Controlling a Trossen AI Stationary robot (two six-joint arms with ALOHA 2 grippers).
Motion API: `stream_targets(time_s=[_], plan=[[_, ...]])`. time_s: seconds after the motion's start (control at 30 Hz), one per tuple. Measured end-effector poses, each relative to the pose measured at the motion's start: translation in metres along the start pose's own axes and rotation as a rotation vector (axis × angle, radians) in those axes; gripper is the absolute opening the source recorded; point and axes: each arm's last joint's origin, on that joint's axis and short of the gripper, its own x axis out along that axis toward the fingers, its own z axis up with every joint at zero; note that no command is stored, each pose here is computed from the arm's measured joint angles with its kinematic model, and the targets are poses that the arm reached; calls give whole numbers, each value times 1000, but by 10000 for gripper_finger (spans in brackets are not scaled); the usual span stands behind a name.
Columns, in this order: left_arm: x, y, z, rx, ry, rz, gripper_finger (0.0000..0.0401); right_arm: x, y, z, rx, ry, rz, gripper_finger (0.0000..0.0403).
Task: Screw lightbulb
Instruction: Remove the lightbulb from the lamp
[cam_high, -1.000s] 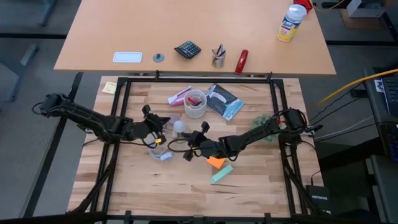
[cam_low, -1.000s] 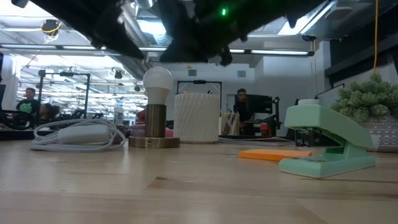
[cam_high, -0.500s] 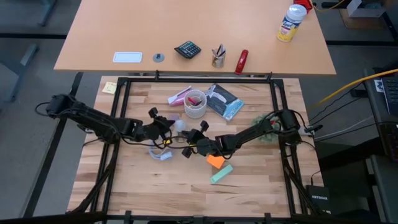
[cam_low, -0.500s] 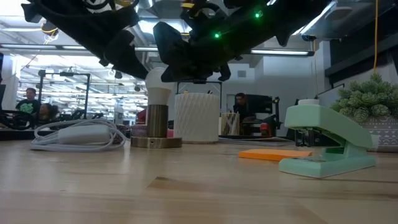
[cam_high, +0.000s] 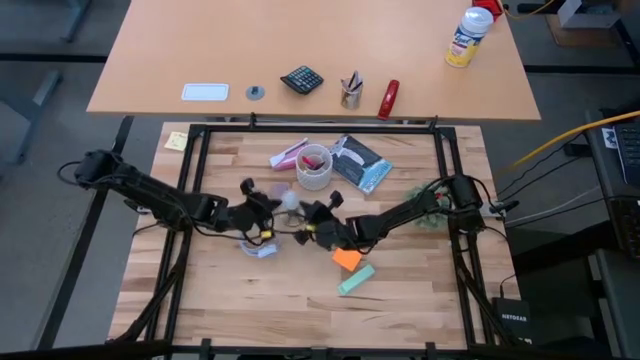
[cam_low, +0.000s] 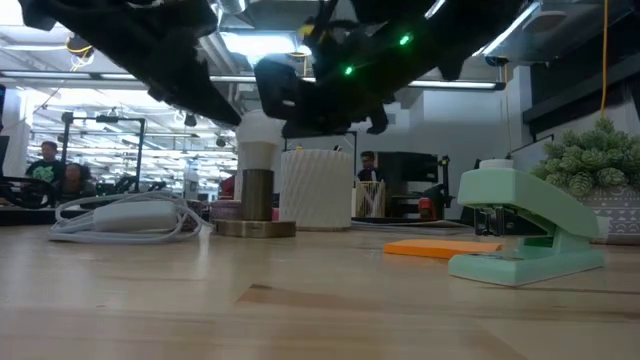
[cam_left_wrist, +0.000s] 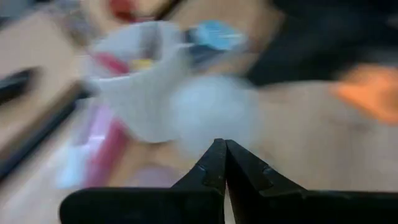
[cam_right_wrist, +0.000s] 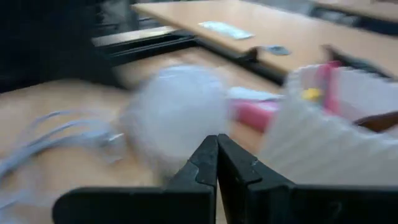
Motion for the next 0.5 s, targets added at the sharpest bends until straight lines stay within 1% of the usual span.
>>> stream_targets(time_s=[0.07,0.13,0.17,0.3,0.43,0.5], plan=[[-1,-4,0,-8,7,-60,1,3,-2,1,19,1,-13,7],[-1,-6,-4,6,26,-79,1,4,-4,0,13,7,-27,7],[-2,-7,-2,-4,12,-87,1,4,-4,0,15,10,-18,7],[-5,-10,-2,28,7,-100,1,5,-4,0,13,17,-3,7],[-8,-10,1,23,-24,-90,1,5,-4,0,-4,13,-14,7],[-10,-9,5,19,-49,-94,1,1,-2,2,-28,13,7,7]])
